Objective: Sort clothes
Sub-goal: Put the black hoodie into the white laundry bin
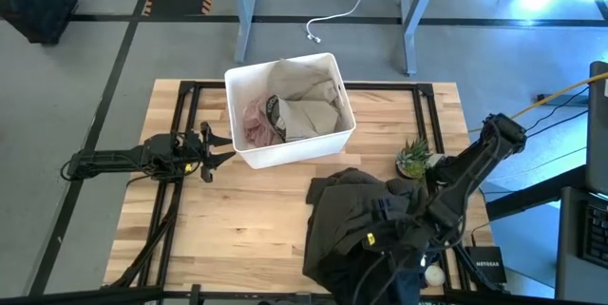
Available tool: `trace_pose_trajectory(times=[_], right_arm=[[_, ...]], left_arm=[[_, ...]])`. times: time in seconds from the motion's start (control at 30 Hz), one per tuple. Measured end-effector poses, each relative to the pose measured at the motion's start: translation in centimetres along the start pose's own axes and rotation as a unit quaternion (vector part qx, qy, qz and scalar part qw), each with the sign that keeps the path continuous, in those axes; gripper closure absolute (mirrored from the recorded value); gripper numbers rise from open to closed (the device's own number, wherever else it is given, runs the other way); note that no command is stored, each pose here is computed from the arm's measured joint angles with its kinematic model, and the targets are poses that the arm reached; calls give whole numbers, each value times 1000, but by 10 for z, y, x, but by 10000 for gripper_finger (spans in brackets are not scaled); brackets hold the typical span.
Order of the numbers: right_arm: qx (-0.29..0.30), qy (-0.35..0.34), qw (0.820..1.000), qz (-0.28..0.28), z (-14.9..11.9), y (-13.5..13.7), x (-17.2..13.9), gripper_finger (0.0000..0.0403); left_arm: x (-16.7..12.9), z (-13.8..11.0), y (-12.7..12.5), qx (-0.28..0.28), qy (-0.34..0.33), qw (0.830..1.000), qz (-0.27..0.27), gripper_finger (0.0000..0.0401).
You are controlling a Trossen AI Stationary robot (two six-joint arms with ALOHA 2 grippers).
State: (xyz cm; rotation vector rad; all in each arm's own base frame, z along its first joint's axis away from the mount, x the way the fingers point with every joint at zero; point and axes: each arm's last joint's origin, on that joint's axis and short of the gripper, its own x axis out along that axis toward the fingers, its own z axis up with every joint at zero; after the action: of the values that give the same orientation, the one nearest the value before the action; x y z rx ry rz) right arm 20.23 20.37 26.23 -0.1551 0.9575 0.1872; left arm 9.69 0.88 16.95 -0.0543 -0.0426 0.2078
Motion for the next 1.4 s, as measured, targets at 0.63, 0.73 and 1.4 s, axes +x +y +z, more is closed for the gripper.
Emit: trace_pose_trajectory(times=[0.63,0.73,1.4], right_arm=[[-139,53,980,-131,-21,5,57,133],[-157,43,963,-215,-22,-2,55,133],[-17,134,970,-201,-17,-72,83,202]], left_arm=[[0,0,0,0,0,1000,0,217],[0,0,0,0,0,1000,0,217],[0,0,0,0,0,1000,0,217]])
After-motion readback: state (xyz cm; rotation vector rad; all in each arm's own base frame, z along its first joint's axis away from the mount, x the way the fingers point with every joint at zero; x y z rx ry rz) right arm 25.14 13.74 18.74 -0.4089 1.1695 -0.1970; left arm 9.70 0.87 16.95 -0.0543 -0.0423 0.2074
